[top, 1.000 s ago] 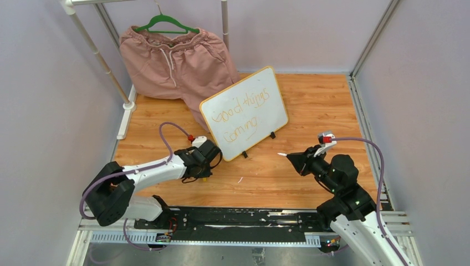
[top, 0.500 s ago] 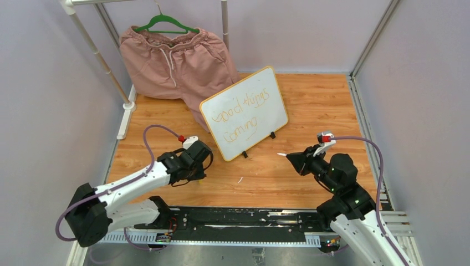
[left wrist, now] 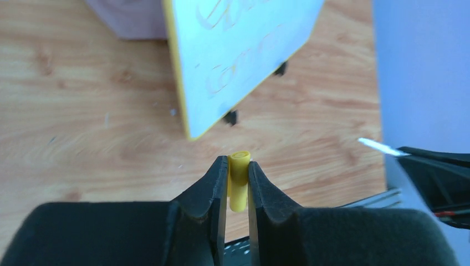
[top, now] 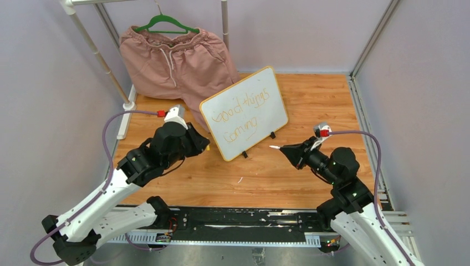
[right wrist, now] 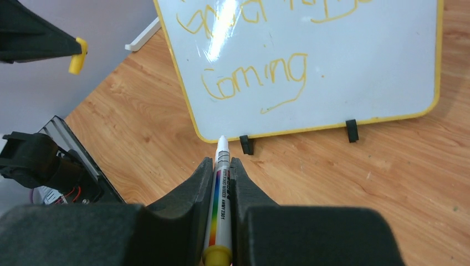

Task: Write a sentence on the whiteboard
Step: Pick up the pen cap from the center of the board, then close the whiteboard marker.

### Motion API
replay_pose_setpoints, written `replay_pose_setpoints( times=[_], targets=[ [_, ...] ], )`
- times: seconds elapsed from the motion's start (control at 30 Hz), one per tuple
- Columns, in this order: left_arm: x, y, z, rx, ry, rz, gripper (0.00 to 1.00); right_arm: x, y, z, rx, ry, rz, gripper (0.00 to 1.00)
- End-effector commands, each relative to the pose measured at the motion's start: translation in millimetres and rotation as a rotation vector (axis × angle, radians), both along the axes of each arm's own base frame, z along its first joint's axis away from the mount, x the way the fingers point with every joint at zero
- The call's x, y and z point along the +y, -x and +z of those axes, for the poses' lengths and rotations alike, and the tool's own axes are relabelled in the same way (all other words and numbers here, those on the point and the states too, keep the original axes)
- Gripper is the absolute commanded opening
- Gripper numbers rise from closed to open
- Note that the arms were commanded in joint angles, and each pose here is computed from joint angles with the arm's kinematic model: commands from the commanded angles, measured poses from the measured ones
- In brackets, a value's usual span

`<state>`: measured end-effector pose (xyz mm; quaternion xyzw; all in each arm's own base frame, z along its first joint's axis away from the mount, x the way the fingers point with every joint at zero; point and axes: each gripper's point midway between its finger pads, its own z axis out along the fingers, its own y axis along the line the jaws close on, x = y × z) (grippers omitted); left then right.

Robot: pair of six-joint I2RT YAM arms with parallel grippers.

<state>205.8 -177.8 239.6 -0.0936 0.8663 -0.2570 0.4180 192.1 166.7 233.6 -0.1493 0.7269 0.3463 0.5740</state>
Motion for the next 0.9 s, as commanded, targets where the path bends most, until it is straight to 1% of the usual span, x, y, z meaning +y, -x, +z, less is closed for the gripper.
replay_pose_setpoints(
  times=[0.0,0.1,0.23,0.4,0.6,0.7,0.87],
  targets=[
    [-20.3,-12.8,62.4,-0.182,0.141,-0.050,0.00,10.6,-1.0,57.5,-0.168,-0.060,0.066,0.00],
    [-32.1,-19.5,96.1,-0.284,0.243,-0.069,0.00,13.9,-1.0,79.8,-0.233,-0.091,0.083,0.00],
    [-43.1,-23.4,150.5,-0.444,0.416,-0.089,0.00,12.4,-1.3,114.6,-0.362,-0.140,0.072,0.00],
    [-44.3,-25.1,196.3,-0.560,0.547,-0.079,0.00,12.6,-4.3,160.3,-0.482,-0.198,0.050,0.00],
    [-40.4,-21.5,231.2,-0.653,0.648,-0.075,0.00,31.4,-3.0,206.9,-0.610,-0.280,0.068,0.00],
    [-36.0,-17.7,241.4,-0.685,0.675,-0.073,0.00,42.8,2.9,230.1,-0.680,-0.314,0.081,0.00],
    [-22.5,-9.4,251.2,-0.726,0.724,-0.051,0.00,59.6,12.0,252.8,-0.761,-0.349,0.091,0.00]
  ],
)
